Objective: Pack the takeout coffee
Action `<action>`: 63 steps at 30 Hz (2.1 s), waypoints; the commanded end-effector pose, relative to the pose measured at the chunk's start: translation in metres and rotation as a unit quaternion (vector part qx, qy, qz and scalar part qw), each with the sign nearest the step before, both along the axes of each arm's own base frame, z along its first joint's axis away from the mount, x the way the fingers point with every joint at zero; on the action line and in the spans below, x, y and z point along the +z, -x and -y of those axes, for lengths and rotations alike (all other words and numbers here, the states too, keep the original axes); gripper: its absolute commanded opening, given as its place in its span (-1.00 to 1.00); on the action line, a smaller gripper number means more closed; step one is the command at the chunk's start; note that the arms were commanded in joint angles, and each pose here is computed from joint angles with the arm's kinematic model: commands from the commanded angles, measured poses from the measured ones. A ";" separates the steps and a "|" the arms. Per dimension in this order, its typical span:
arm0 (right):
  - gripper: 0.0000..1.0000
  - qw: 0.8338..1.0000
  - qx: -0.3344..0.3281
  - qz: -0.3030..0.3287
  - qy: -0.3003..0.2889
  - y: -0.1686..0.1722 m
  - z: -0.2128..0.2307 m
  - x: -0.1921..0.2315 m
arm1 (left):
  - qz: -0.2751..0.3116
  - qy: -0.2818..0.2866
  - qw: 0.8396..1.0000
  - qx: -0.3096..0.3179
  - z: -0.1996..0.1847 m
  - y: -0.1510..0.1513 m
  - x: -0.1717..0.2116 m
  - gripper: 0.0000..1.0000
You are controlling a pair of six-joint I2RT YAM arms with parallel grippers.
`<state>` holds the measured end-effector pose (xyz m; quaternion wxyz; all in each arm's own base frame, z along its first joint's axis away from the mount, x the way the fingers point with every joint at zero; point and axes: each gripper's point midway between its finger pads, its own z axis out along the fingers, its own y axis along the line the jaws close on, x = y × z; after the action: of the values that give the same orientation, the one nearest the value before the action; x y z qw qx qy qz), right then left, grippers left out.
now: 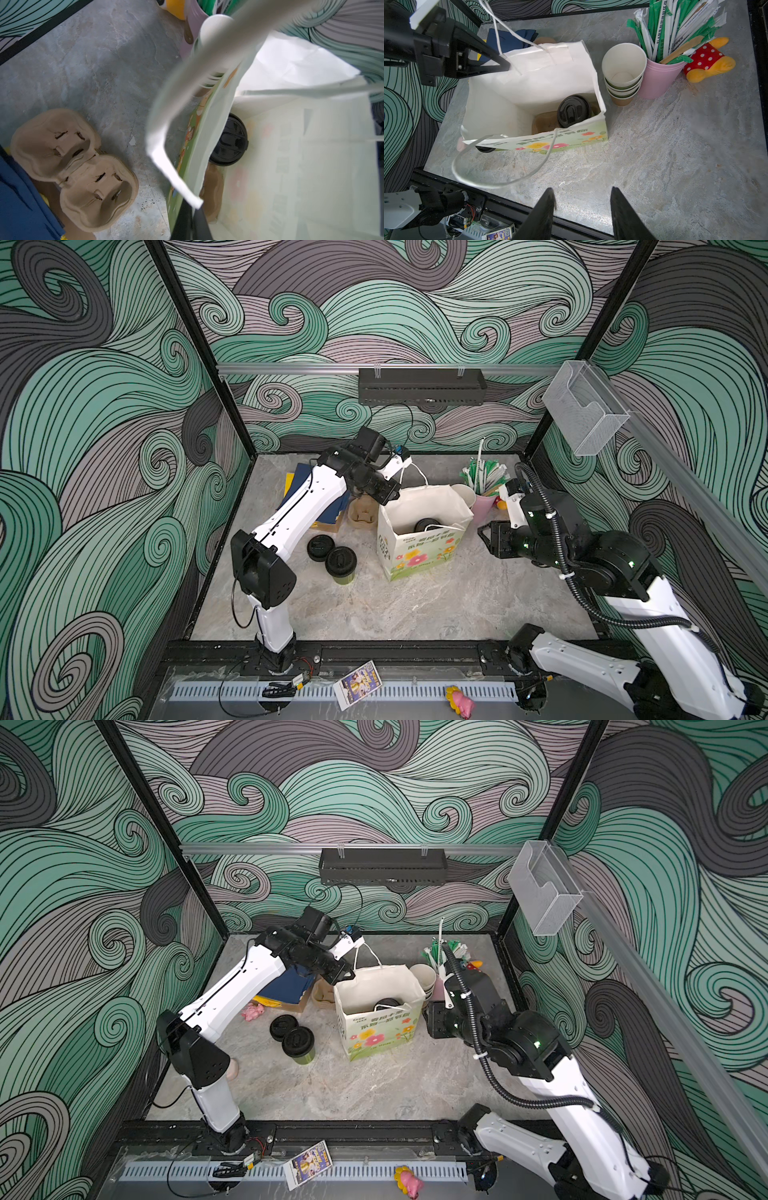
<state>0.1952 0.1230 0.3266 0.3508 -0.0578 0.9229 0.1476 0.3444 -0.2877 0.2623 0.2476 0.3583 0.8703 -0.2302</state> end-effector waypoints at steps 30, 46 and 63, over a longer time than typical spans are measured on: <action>0.10 0.999 0.023 -0.034 -0.025 -0.004 -0.022 -0.014 | -0.039 0.222 0.922 0.313 -0.049 0.018 0.043 0.10; 0.51 0.999 0.027 -0.024 -0.026 -0.029 -0.097 -0.022 | 0.045 0.174 0.950 0.256 -0.056 0.010 0.079 0.79; 0.21 0.988 -0.142 -0.003 0.059 -0.089 -0.097 -0.040 | 0.041 0.191 0.943 0.270 -0.057 -0.006 0.075 0.79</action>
<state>0.2801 0.2318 0.2852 0.3498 0.0286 0.9332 0.0776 0.3534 -0.2342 0.3244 0.3815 0.0587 0.8729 -0.2983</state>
